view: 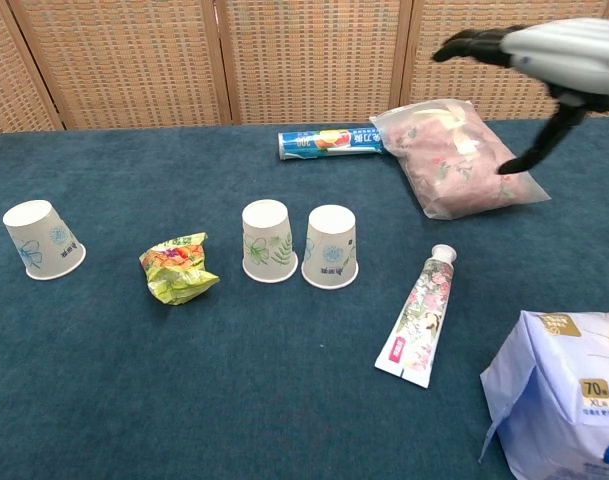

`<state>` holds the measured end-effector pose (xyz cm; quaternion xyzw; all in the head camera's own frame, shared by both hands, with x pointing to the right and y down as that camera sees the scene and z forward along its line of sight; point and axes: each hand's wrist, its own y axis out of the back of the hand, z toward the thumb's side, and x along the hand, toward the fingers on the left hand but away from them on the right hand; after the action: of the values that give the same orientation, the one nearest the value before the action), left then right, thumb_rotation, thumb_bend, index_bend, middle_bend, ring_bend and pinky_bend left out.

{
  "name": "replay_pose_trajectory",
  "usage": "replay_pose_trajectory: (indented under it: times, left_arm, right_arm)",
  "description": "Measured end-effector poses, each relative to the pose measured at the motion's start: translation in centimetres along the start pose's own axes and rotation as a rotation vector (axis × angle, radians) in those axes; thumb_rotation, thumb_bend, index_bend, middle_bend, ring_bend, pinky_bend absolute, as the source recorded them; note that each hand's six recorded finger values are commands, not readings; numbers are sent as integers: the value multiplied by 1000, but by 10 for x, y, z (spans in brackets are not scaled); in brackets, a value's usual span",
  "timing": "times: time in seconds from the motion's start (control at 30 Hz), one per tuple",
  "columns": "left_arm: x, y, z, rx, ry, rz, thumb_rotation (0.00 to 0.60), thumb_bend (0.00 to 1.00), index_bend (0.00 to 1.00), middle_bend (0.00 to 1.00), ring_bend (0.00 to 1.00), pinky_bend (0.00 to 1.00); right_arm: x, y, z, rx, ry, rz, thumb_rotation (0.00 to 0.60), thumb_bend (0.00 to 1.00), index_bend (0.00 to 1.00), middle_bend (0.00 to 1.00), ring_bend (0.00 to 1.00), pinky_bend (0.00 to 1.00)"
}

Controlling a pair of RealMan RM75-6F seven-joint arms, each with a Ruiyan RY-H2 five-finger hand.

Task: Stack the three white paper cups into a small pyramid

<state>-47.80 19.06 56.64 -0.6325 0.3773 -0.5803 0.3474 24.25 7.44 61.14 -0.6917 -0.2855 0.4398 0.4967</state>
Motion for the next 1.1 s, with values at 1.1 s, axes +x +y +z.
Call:
replay_pose_trajectory:
  times: [1.1]
  left_arm:
    - [144,-80,42,-1,-100,-214,600,141,245,264,212,319]
  right_arm:
    - [194,-14,-84,-92,-255,-52,600,0,0,0,0,0]
